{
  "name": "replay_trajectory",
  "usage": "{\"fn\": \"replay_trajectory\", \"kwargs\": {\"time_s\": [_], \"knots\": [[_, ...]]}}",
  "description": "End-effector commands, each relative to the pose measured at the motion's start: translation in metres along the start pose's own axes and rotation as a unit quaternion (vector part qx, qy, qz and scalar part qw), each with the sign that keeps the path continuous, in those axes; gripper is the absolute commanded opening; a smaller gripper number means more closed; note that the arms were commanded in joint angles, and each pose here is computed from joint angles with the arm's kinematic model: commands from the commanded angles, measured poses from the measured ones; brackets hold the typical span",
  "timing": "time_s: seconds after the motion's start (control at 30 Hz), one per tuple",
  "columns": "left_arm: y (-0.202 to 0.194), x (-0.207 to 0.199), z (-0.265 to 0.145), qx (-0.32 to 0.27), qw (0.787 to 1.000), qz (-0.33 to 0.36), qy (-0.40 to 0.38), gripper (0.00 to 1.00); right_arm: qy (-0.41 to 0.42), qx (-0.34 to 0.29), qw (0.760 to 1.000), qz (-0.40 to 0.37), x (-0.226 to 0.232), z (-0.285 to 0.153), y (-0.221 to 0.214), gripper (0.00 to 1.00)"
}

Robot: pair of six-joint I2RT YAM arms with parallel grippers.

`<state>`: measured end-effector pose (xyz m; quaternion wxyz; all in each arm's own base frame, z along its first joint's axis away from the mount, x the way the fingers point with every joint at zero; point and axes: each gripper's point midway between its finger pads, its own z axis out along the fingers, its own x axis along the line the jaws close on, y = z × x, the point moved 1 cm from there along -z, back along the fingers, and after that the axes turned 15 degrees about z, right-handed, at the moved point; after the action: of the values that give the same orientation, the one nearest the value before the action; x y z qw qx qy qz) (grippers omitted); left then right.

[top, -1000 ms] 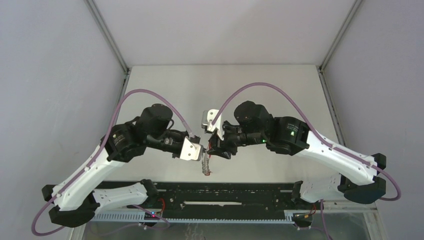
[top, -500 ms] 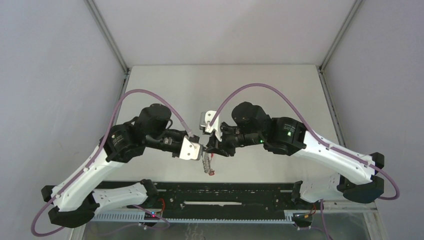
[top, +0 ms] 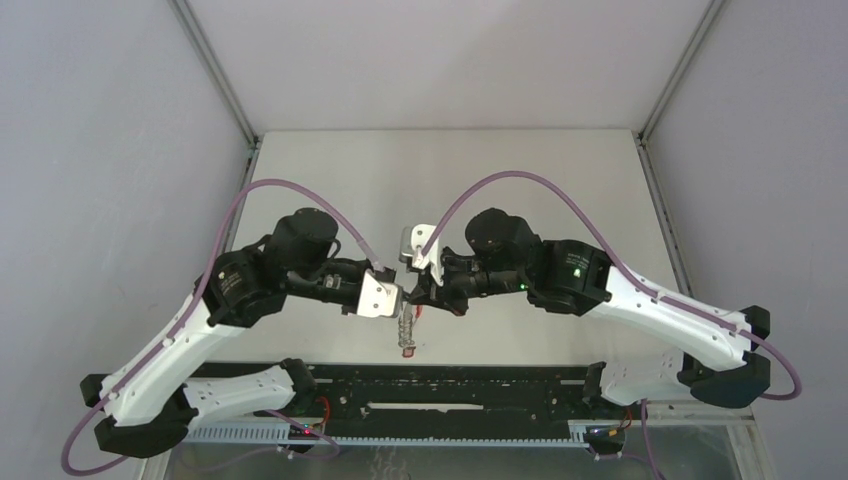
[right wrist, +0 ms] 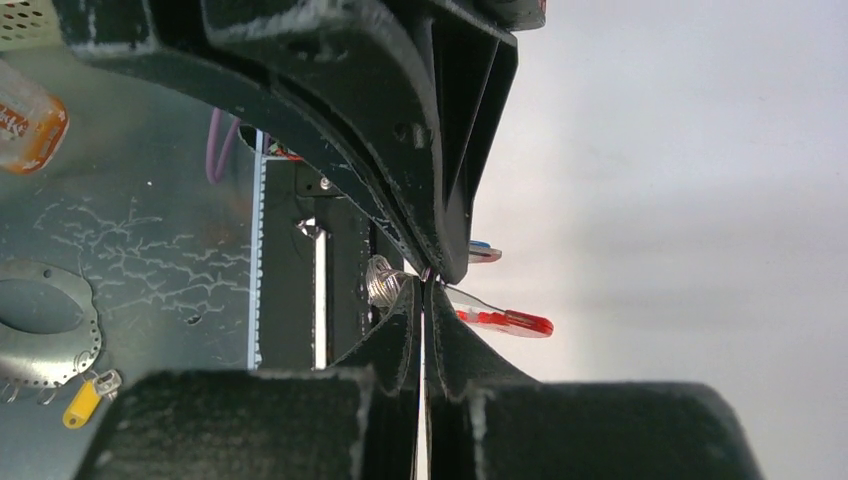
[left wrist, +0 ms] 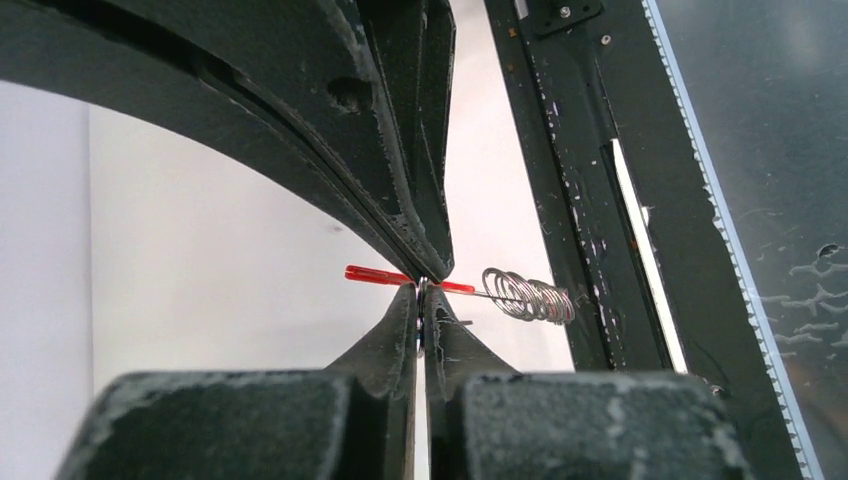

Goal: Put the keys on the keyring

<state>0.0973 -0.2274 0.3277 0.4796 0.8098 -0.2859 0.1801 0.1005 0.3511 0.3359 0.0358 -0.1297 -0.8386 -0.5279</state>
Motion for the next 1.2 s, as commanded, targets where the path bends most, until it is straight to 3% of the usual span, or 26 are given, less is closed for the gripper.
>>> {"fn": "replay_trajectory", "kwargs": {"time_s": [0.0, 0.07, 0.17, 0.27, 0.47, 0.6, 0.77, 1.17], "knots": [[0.032, 0.018, -0.013, -0.053, 0.998, 0.017, 0.036, 0.15, -0.027, -0.079, 0.996, 0.016, -0.006, -0.005, 0.016, 0.0], [0.035, 0.016, -0.015, -0.058, 0.998, 0.013, 0.034, 0.35, -0.038, -0.133, 0.99, 0.028, -0.01, -0.011, 0.022, 0.0], [0.038, 0.014, -0.018, -0.061, 0.998, 0.006, 0.033, 0.5, -0.039, -0.187, 0.981, 0.042, -0.01, -0.018, 0.024, 0.0], [0.039, 0.012, -0.02, -0.062, 0.998, 0.001, 0.03, 0.57, -0.019, -0.226, 0.973, 0.047, -0.004, -0.024, 0.026, 0.0], [0.028, 0.012, -0.016, -0.045, 0.998, -0.003, 0.04, 0.57, 0.021, -0.298, 0.951, 0.077, 0.004, -0.041, 0.027, 0.0], [0.023, 0.026, -0.017, -0.037, 0.995, 0.031, 0.083, 0.47, 0.045, -0.345, 0.933, 0.094, 0.009, -0.052, 0.029, 0.0], [0.028, 0.037, -0.023, -0.054, 0.987, 0.071, 0.137, 0.4, 0.065, -0.361, 0.924, 0.104, 0.013, -0.053, 0.03, 0.0], [0.034, 0.028, -0.021, -0.077, 0.988, 0.06, 0.123, 0.38, 0.095, -0.39, 0.91, 0.106, 0.018, -0.053, 0.039, 0.0]]}}
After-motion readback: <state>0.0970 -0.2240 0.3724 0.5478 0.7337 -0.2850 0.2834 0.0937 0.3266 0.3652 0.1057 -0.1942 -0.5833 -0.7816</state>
